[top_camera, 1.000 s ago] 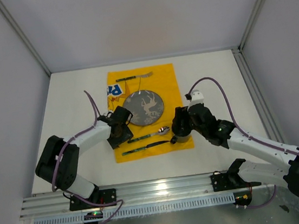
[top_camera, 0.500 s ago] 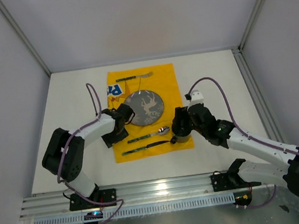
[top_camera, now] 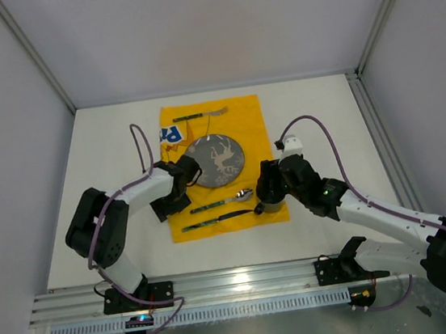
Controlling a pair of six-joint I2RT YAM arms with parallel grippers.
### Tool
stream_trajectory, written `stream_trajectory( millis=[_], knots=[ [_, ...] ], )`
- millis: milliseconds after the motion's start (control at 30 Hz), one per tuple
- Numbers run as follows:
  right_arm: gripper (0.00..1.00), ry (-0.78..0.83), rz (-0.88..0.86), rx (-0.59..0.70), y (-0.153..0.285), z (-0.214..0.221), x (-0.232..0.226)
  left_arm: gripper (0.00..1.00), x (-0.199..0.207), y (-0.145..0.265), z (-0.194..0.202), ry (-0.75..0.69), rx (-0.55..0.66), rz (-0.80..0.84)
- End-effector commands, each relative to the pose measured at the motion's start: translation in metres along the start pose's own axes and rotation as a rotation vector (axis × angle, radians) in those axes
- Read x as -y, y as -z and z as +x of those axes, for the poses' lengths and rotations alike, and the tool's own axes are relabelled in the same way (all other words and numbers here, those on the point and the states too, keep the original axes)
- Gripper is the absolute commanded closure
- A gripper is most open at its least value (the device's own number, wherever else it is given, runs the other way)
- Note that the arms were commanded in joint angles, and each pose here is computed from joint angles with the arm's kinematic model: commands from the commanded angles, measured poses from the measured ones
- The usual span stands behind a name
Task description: Set the dinner table for one person
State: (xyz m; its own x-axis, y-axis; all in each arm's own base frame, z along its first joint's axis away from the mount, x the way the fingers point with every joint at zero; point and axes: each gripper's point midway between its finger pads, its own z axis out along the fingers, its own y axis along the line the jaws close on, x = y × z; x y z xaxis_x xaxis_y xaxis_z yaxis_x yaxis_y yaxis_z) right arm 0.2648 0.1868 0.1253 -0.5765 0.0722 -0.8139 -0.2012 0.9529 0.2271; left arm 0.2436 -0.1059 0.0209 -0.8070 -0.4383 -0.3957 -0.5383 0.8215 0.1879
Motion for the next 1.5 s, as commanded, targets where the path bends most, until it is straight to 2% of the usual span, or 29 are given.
stream_trajectory(
  millis=[0,233,1267,1400,1467],
  knots=[
    [0.20,-0.003,0.012,0.049,0.001,-0.017,-0.001,0.36,-0.013,0.002,-0.004,0.007,0.018,-0.076],
    [0.20,0.015,0.015,0.050,0.001,-0.018,0.000,0.36,-0.032,-0.002,0.007,-0.008,-0.012,-0.163],
    [0.20,-0.002,0.002,0.060,0.006,-0.017,0.000,0.35,-0.076,-0.008,0.032,0.016,-0.040,-0.230],
    [0.20,0.001,-0.003,0.059,0.007,-0.016,0.000,0.35,-0.072,-0.001,0.025,0.029,-0.024,-0.215],
    [0.20,0.000,-0.004,0.062,0.008,-0.016,0.001,0.35,-0.063,0.011,0.008,0.037,0.014,-0.189]
  ],
)
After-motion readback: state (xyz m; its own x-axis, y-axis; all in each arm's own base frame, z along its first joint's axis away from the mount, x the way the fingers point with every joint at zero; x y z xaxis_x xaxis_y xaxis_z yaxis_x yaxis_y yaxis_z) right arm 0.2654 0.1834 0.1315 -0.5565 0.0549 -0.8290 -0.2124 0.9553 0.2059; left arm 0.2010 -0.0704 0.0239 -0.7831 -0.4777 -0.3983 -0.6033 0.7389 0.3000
